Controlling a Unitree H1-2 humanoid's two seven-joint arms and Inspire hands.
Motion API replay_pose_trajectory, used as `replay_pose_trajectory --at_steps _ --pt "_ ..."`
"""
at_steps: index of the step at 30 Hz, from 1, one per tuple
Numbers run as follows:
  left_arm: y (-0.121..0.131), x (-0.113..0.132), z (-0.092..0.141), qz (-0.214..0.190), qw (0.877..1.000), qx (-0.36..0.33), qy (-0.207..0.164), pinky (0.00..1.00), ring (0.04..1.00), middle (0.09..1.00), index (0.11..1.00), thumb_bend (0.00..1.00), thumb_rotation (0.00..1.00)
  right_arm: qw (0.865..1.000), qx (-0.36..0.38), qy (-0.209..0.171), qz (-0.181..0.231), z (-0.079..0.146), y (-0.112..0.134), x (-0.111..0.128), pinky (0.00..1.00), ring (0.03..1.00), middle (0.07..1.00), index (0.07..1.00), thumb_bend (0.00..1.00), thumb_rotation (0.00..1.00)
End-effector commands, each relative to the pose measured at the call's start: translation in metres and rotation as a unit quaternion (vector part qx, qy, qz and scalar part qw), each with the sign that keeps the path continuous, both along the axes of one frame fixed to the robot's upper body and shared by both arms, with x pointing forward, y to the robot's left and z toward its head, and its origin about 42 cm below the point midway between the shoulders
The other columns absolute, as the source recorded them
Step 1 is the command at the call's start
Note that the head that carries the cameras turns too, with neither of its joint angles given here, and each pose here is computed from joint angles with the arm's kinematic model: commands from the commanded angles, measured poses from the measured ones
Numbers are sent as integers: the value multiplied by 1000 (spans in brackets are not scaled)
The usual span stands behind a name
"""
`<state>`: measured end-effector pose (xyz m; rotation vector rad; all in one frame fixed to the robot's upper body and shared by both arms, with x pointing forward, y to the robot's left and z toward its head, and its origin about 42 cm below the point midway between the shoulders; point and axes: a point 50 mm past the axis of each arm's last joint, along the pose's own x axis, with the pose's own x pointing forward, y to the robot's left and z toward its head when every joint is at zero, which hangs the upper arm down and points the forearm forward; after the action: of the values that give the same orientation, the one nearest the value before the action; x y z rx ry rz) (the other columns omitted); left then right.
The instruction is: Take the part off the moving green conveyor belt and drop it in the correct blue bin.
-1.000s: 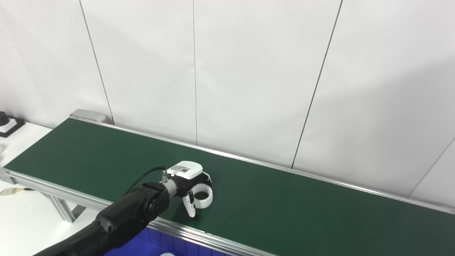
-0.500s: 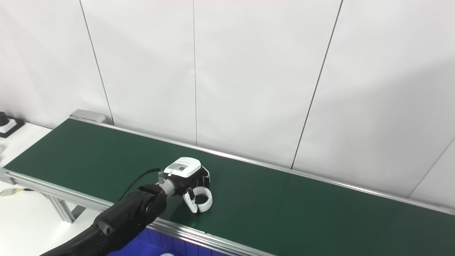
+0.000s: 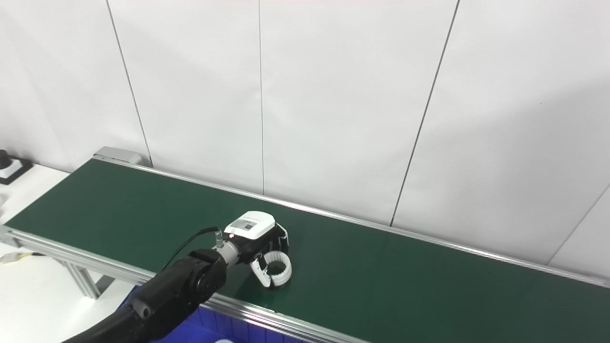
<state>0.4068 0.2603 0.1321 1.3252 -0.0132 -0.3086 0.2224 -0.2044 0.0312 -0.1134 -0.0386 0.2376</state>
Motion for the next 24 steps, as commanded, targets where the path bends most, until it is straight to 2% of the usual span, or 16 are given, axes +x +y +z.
replay_pose_trajectory --at_steps 1,7,15,17,24 --pt "-2 4 27 -11 998 -23 -52 599 471 494 483 503 0 1000 6 -28 -1 10 0 3 699 781 828 927 460 851" --pt "-10 -26 50 -12 992 -93 -88 528 456 473 492 505 0 1000 7 -28 0 11 0 3 686 771 822 924 456 850" --pt "-23 -82 75 -11 984 -138 -112 595 479 485 477 504 0 1000 11 -24 -2 12 -4 2 676 765 818 917 479 815" --pt "-27 -95 80 -9 983 -143 -113 538 447 459 495 504 0 1000 10 -24 -2 13 -6 1 680 767 817 916 484 815" --pt "-37 -130 84 0 975 -187 -120 525 447 464 499 504 0 1000 5 -28 -5 22 -16 -2 692 774 821 920 487 804"
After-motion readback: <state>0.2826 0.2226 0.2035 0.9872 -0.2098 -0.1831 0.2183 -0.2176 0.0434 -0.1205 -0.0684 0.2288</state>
